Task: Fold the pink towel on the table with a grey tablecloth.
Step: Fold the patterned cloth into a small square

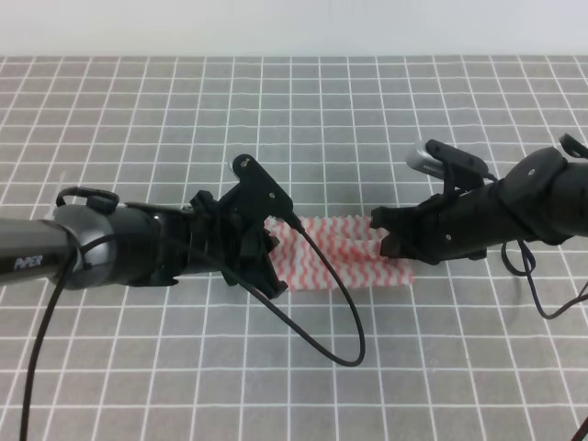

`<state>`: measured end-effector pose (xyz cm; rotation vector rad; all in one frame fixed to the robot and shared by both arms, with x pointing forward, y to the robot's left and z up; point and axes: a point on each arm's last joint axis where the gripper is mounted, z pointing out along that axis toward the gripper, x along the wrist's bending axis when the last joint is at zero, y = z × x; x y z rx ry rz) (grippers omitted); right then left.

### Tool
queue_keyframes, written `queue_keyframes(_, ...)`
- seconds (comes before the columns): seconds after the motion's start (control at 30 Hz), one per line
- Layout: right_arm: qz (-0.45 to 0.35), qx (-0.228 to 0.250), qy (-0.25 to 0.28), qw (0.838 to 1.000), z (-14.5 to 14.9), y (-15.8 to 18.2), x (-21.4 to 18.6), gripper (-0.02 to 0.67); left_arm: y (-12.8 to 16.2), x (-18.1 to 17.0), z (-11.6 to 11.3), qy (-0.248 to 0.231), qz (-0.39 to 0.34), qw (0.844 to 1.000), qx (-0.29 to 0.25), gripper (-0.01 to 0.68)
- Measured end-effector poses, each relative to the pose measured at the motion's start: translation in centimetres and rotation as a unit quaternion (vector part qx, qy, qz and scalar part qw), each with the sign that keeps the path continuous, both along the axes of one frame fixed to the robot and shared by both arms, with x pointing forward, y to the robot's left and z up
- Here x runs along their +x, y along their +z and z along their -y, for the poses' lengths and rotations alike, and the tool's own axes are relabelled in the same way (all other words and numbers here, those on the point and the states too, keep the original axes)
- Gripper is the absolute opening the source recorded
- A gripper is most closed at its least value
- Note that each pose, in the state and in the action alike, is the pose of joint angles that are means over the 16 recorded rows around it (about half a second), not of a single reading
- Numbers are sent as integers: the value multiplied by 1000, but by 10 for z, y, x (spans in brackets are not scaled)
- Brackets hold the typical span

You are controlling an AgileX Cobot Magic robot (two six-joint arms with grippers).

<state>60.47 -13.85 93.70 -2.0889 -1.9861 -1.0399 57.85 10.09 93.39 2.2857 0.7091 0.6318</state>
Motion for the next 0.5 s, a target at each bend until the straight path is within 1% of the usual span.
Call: queue_keyframes(0.5,-7,2,5,1000,-1,-1,-1,-15,1,4,-3,16,12,1000,22,-1)
